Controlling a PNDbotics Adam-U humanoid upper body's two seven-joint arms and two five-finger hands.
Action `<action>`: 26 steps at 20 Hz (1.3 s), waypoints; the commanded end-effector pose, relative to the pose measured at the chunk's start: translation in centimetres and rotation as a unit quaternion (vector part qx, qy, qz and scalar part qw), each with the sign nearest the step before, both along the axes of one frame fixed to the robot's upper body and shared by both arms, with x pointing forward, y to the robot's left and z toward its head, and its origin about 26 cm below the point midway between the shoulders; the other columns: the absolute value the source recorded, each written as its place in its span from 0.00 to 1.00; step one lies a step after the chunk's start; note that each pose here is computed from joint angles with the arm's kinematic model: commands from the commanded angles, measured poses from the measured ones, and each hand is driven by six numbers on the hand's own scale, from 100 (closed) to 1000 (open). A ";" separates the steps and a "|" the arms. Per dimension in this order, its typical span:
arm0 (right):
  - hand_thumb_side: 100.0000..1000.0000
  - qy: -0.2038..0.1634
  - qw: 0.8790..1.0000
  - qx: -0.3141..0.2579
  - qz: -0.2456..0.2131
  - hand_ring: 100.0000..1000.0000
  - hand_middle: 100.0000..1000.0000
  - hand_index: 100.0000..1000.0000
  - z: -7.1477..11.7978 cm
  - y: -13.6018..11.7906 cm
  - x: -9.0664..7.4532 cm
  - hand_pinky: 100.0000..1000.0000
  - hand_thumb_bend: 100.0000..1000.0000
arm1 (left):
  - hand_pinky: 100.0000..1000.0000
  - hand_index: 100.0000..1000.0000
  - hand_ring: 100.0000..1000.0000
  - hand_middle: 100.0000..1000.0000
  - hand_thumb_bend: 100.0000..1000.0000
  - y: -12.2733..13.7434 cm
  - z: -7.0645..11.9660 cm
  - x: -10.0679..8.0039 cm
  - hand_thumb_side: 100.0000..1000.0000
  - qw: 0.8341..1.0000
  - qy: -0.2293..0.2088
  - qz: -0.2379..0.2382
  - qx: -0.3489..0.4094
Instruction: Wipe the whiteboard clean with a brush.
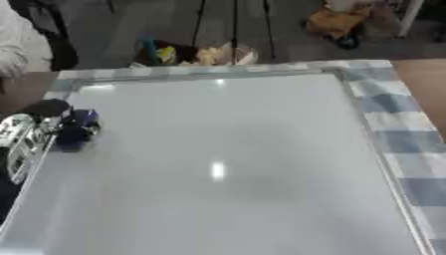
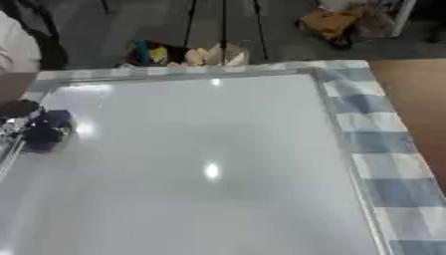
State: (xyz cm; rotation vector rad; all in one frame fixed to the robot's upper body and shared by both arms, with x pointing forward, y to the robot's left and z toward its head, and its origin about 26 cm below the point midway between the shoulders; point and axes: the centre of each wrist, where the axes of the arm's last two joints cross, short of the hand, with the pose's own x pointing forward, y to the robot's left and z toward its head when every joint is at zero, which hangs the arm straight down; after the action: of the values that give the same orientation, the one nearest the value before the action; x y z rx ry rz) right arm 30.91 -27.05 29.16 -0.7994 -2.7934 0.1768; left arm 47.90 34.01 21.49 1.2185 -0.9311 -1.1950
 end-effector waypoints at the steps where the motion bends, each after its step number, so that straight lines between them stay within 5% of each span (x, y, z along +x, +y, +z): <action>1: 0.85 -0.014 1.000 -0.006 -0.001 0.80 0.70 0.76 0.8 -0.1 -0.4 0.77 0.00 | 0.30 0.75 0.46 0.40 0.00 1.7 0.0 -0.3 0.73 1.000 0.003 0.022 0.009; 13: 0.85 -0.013 1.000 -0.006 0.001 0.80 0.70 0.76 0.8 -0.1 -0.4 0.77 0.00 | 0.29 0.75 0.45 0.40 0.00 0.1 0.0 0.2 0.74 1.000 0.002 -0.001 0.010; 26: 0.85 -0.014 1.000 -0.005 0.003 0.80 0.70 0.76 0.9 0.0 -0.4 0.77 0.00 | 0.30 0.75 0.45 0.40 0.00 -3.5 0.3 0.4 0.76 0.995 0.027 -0.090 0.028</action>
State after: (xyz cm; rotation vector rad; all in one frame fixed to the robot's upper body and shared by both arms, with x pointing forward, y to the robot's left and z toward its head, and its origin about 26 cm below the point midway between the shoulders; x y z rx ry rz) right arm 30.91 -27.04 29.18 -0.7992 -2.7931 0.1782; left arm 48.20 31.76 22.17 1.1872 -0.9759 -1.3507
